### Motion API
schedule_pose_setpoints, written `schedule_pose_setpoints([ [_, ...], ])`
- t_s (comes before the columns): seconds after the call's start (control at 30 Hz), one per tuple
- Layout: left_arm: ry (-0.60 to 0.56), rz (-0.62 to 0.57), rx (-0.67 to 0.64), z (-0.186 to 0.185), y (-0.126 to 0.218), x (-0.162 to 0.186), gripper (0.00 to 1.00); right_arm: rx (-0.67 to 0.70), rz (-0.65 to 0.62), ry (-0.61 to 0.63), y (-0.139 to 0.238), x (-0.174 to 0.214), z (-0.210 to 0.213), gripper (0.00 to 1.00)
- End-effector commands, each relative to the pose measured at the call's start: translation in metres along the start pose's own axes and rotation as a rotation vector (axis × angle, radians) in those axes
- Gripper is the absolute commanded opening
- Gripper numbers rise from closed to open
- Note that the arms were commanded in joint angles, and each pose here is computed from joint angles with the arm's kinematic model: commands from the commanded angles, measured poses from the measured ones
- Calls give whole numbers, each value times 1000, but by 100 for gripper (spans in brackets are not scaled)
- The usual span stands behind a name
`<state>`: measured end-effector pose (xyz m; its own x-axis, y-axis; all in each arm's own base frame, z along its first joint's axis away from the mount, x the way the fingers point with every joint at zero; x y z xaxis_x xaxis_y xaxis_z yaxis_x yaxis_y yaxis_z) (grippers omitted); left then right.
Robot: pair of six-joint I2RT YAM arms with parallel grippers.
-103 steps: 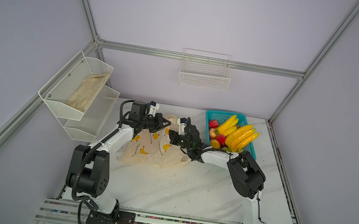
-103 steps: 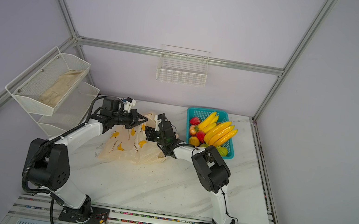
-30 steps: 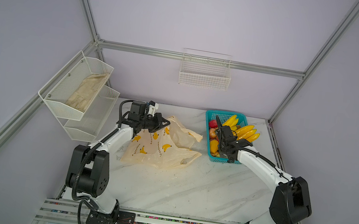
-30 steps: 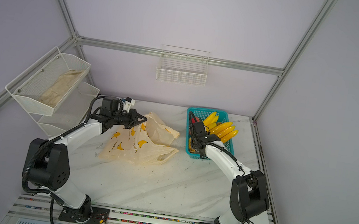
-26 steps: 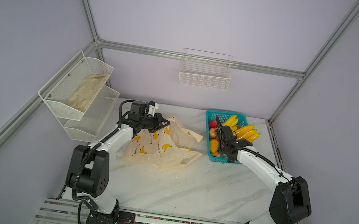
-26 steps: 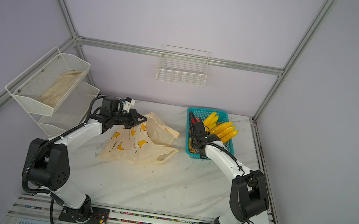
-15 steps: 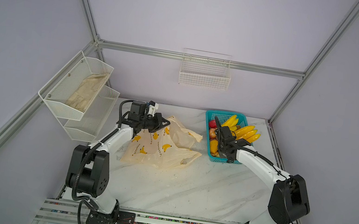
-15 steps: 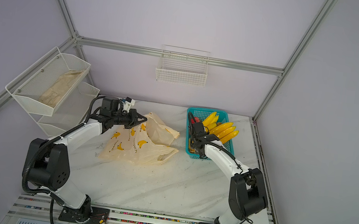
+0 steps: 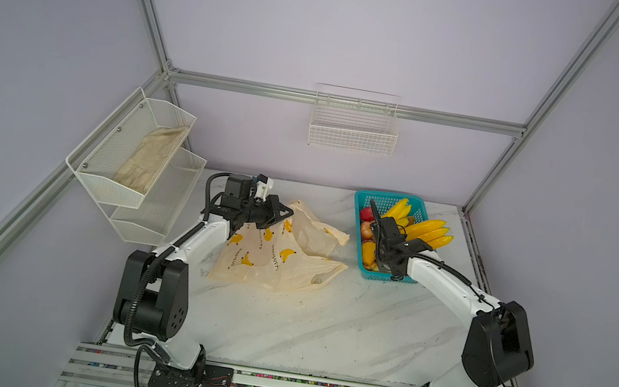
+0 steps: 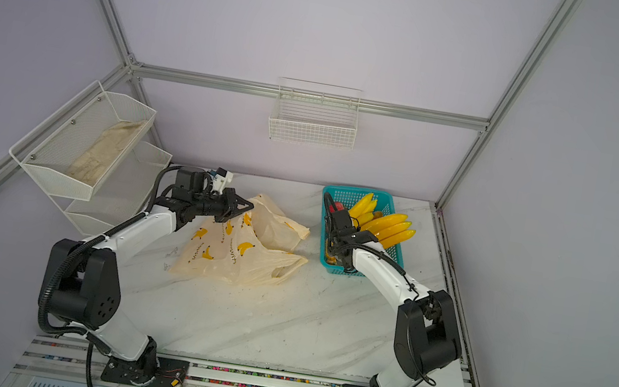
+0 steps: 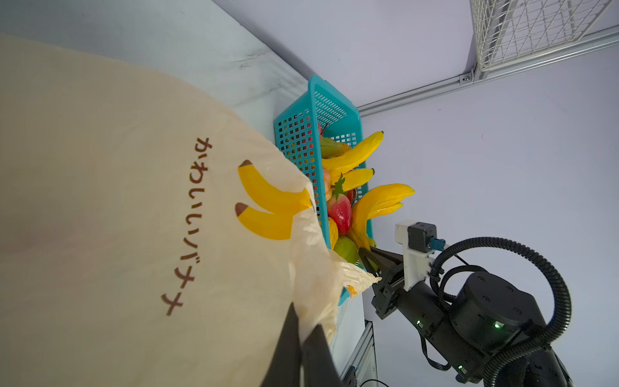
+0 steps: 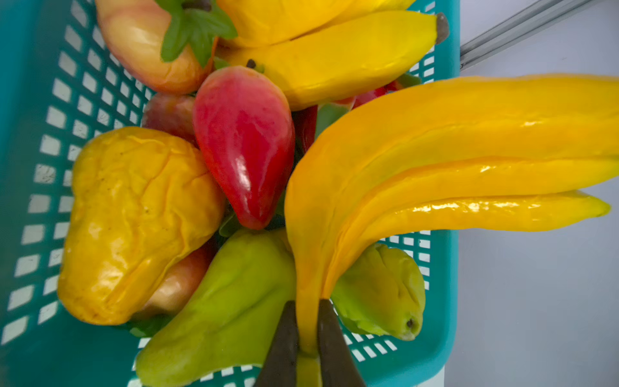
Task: Place the fake fruits into the plastic bag and tie a complex knot
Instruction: 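Close the right gripper on the banana bunch's stem, then lift the banana bunch with the right gripper and carry it into the bag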
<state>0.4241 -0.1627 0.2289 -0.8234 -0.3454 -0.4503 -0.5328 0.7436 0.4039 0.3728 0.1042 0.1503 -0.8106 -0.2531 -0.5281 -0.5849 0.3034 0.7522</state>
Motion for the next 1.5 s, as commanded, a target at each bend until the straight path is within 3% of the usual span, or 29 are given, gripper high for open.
schedule_pose_setpoints([
  [0.0, -10, 3, 10, 0, 2, 2, 0, 20, -15, -13, 7, -10, -9, 9],
  [0.3, -10, 4, 10, 1, 2, 2, 0, 17, -146, -68, 41, -45, -26, 0],
  [0.53, -12, 3, 10, 1, 2, 2, 0, -28, -281, -115, 94, -73, -33, 0],
  [0.63, -14, 4, 13, 0, 2, 2, 0, -197, -369, -90, 133, -82, -12, 0],
  [0.83, -57, 20, 0, -3, 4, 1, 0, -800, -489, 79, 225, -68, 63, 0],
  [1.03, -74, 31, -9, -1, 2, 2, 0, -1280, -594, 208, 303, -39, 91, 0],
  [1.13, -82, 38, -8, 0, 0, 2, 0, -1506, -576, 250, 327, -24, 104, 0],
  [1.37, -99, 44, -6, -1, 1, 2, 0, -1742, -371, 250, 324, 2, 130, 0],
  [1.47, -106, 43, -2, -3, 2, 2, 0, -1719, -299, 208, 305, 4, 139, 0],
])
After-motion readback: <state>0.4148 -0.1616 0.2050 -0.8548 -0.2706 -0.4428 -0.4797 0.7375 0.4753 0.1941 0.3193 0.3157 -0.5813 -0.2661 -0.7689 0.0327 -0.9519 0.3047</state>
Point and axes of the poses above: each gripper's point midway between its finger pads, its own y axis back along the fingers, its own z axis along the line the jaws close on, x = y × z, the point moved 1 cm from there along y, back along the fingers, and after that the axes turned 7 degrees about -y, right-handed, at the moved point
